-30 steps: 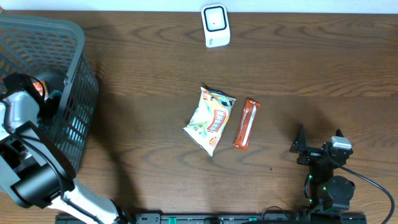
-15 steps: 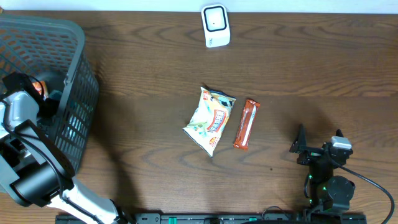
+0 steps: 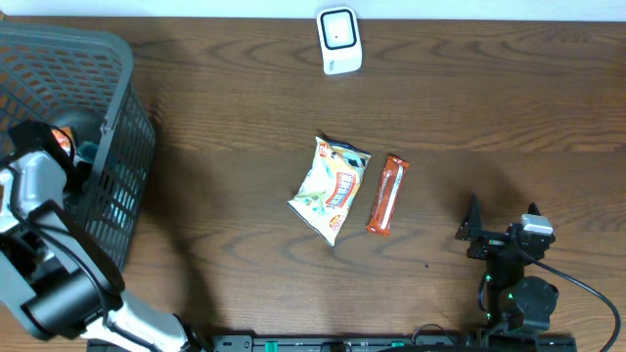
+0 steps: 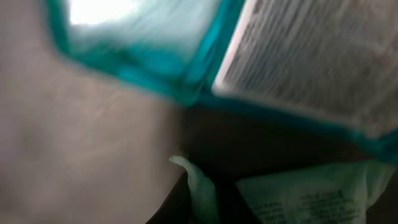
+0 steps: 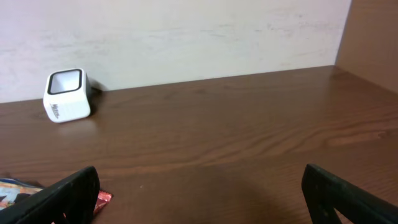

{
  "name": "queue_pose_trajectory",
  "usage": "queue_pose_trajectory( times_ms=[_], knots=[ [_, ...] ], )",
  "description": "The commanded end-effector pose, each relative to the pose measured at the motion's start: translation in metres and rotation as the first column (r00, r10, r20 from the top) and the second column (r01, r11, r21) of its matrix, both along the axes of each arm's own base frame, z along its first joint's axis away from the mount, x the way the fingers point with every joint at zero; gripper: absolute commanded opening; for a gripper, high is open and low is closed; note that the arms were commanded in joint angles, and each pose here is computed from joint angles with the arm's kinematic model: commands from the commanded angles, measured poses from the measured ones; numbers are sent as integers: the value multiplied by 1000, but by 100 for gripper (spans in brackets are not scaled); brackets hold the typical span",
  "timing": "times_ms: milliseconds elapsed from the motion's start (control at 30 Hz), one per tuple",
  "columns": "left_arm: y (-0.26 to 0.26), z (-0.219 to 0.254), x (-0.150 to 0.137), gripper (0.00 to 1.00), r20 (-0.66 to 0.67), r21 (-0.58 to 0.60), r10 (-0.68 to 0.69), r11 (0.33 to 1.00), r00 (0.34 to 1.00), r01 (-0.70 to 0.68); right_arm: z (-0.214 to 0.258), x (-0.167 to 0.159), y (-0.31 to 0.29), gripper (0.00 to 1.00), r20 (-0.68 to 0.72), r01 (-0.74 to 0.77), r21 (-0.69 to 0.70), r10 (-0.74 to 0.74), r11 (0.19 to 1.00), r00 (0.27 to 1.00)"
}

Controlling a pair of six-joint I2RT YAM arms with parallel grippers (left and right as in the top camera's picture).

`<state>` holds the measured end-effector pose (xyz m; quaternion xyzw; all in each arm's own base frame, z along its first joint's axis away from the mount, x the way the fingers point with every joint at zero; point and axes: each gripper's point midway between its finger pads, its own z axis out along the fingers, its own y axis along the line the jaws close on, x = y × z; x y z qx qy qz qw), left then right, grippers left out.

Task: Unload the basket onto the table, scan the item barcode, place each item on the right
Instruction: 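Grasp the green wipes pack with the left gripper and lift it out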

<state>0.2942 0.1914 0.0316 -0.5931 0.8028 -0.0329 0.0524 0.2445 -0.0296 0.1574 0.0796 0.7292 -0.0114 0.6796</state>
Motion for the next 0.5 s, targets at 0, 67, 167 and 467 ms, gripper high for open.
queue_pose_trajectory(
  times_ms=[0, 67, 167, 467],
  knots=[
    [-1, 40, 4, 7, 84, 64, -36, 997, 996, 31, -1, 0, -1, 99, -3, 3, -16, -3, 1000, 1000],
    [0, 61, 5, 8, 133, 100, -40, 995, 990, 27, -1, 0, -1, 99, -3, 3, -16, -3, 1000, 1000],
    [-2, 90, 3, 7, 195, 145, -47, 989, 980, 19, -1, 0, -1, 99, -3, 3, -16, -3, 1000, 1000],
    [-13, 171, -12, 7, 368, 271, -85, 962, 926, -20, -1, 0, -1, 99, -3, 3, -16, -3, 1000, 1000]
  ],
)
